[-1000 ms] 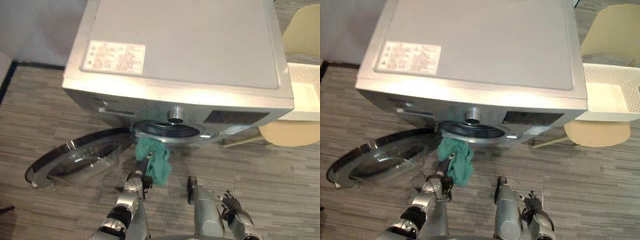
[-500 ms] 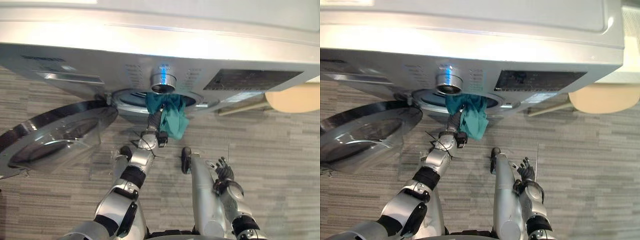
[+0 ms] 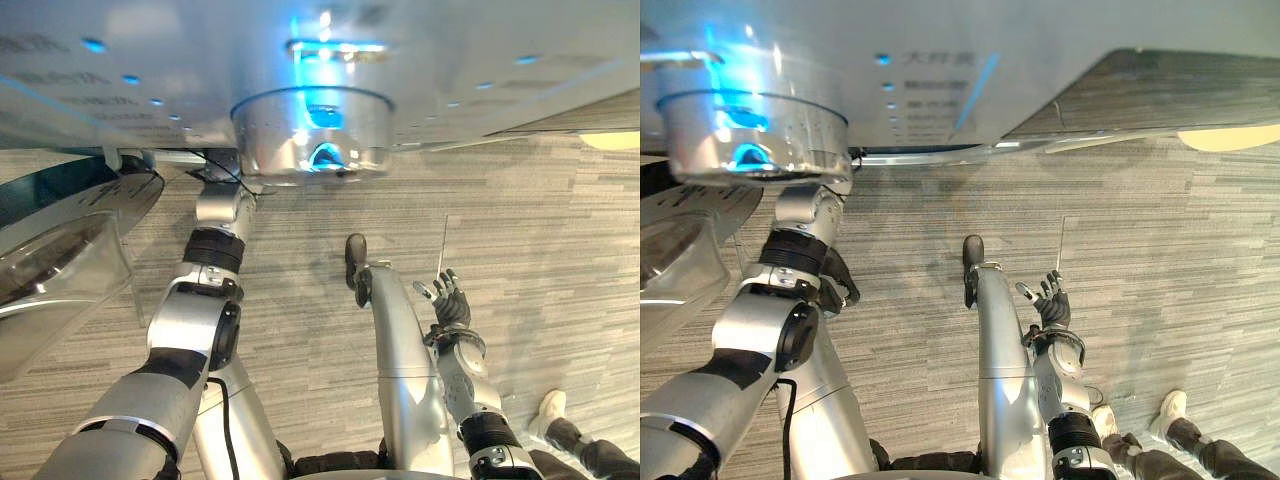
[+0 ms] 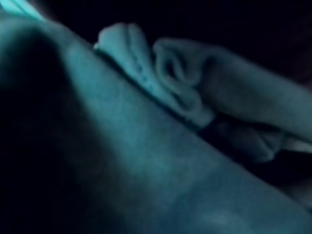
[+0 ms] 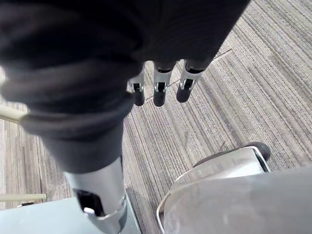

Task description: Pick up the laundry basket with both hands and put the clothes into the washing machine.

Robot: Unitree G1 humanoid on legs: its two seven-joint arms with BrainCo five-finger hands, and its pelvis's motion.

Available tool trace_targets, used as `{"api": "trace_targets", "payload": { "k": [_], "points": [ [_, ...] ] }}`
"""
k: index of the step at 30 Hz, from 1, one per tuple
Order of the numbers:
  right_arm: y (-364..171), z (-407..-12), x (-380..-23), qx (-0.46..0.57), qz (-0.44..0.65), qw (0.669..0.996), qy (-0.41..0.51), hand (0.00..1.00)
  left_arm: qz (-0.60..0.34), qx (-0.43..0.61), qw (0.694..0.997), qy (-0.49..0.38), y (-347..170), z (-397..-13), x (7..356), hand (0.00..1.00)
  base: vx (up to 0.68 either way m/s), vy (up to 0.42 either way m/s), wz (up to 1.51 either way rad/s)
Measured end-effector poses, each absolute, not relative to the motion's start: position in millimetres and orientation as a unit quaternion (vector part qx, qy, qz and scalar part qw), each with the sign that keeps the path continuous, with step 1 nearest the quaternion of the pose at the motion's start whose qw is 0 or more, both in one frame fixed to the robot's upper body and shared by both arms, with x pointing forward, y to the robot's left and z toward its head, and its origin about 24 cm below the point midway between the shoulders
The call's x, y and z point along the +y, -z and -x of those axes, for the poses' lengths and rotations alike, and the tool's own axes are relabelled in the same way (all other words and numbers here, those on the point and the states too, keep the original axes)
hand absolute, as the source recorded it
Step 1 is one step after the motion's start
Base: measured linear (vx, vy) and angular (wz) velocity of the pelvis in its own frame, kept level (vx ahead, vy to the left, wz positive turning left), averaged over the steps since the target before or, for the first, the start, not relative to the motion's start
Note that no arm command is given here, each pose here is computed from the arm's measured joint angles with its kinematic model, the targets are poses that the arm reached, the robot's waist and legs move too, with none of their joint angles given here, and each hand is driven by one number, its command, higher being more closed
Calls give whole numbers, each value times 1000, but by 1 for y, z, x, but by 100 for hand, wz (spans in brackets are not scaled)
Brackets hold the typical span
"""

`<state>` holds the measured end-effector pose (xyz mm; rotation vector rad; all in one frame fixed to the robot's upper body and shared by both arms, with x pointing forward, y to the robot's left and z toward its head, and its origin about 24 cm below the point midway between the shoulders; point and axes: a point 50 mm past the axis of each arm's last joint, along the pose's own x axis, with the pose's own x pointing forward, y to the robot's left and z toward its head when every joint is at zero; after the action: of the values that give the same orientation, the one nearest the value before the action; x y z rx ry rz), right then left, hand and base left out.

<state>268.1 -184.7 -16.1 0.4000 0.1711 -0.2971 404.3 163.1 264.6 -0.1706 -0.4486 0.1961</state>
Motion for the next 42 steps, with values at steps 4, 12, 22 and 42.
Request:
{"api": "trace_targets", "payload": {
  "k": [4, 12, 22, 42],
  "points": [
    [21, -257, -188, 82, -212, 961, 157, 0, 57, -289, 948, -117, -321, -396, 177, 100, -33, 37, -22],
    [43, -224, -191, 114, -244, 946, 183, 0, 39, -524, 834, -169, -430, -321, 168, 0, -39, 19, -22],
    [36, -213, -197, 90, -247, 945, 192, 0, -45, -614, 765, -189, -452, -289, 127, 0, -27, 36, -10],
    [56, -210, -202, 138, -235, 942, 197, 0, 37, -208, 974, -80, -248, -406, 113, 0, -25, 1, 18]
  ]
}}
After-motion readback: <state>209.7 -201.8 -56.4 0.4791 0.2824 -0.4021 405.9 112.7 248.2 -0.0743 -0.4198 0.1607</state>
